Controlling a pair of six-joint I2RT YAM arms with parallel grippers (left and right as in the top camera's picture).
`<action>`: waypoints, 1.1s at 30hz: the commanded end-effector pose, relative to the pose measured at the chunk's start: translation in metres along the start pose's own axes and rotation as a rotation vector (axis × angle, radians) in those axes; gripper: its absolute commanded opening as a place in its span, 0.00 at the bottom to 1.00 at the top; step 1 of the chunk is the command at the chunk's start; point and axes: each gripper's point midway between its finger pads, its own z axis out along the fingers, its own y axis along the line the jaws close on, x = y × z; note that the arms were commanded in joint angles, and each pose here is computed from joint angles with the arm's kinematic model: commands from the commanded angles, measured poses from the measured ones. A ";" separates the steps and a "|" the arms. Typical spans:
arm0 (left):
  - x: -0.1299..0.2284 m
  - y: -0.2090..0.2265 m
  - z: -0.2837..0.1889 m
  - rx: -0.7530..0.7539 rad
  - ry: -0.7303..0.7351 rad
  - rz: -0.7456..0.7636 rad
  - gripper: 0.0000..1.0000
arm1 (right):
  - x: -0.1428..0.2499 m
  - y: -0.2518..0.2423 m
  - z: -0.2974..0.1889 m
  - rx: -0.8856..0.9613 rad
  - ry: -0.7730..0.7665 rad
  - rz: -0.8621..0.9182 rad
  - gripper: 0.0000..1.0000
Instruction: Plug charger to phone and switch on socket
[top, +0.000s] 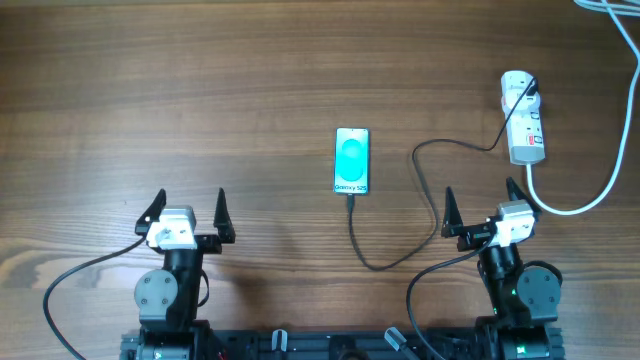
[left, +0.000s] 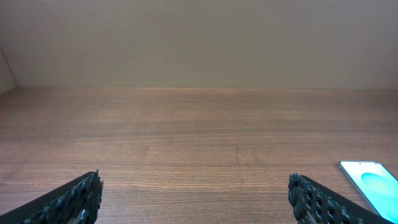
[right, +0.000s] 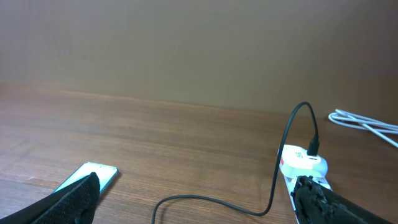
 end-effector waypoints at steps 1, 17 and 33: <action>0.001 0.003 0.000 -0.013 -0.002 0.019 1.00 | -0.002 -0.001 -0.001 0.009 -0.011 0.014 1.00; 0.002 0.004 0.000 -0.008 0.000 0.017 1.00 | -0.002 -0.001 -0.001 0.008 -0.011 0.014 1.00; 0.001 0.003 0.000 -0.004 -0.004 0.018 1.00 | -0.002 -0.001 -0.001 0.008 -0.011 0.014 1.00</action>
